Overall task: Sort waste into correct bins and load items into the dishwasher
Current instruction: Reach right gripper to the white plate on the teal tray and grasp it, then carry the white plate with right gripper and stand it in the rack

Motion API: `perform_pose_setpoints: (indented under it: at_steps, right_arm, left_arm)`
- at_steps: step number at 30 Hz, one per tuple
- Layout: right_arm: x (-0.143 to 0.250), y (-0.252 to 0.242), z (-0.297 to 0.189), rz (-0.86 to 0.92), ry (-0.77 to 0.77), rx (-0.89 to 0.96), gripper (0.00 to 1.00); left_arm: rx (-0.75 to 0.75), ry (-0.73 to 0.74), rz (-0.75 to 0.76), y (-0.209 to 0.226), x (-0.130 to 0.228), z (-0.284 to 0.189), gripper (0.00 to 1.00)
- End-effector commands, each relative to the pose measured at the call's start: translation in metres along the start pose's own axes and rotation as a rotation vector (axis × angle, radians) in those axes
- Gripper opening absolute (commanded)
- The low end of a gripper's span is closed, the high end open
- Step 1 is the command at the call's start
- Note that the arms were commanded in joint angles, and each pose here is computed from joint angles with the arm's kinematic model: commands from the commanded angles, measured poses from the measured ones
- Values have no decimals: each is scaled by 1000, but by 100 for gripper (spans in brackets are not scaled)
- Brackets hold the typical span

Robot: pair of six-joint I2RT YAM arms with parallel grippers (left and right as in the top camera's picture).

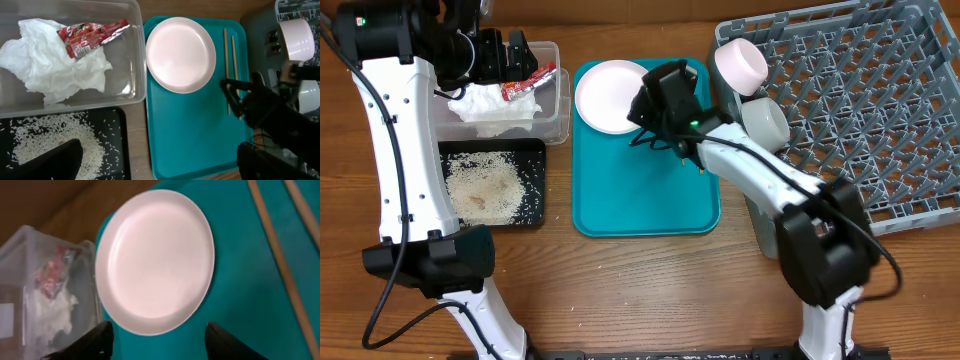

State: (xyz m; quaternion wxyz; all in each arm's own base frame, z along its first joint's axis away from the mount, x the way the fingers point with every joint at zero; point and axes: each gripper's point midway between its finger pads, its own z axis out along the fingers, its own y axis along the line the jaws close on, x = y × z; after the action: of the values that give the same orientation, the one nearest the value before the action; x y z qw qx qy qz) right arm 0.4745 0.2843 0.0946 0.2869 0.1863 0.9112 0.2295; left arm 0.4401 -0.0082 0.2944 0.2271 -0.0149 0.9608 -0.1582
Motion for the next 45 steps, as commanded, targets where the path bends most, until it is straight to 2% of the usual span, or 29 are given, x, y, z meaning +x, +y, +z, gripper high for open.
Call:
perform_pose_setpoints:
  at_steps: [1,9,20,23,27,35,39,45]
  right_arm:
    - [1,-3,13,76,-9,9,58]
    - [6,-16,40,95,-5,18,54]
    - [13,-26,65,135,-13,21,43]
    - [14,-29,69,139,-14,26,34]
    - [22,-36,73,137,9,47,26]
    - [45,-57,67,154,151,126,4]
    - [26,-56,52,126,176,128,4]
    - [-39,-32,-9,-103,107,103,4]
  left_arm:
    - [-5,-8,3,-2,-2,-1,100]
    - [-5,-8,3,-2,-2,-1,100]
    - [-5,-7,2,-2,-2,-1,100]
    - [-5,-8,3,-2,-2,-1,100]
    - [-5,-8,2,-2,-2,-1,100]
    - [-5,-7,2,-2,-2,-1,100]
    - [-5,-8,3,-2,-2,-1,100]
    - [-5,-8,3,-2,-2,-1,100]
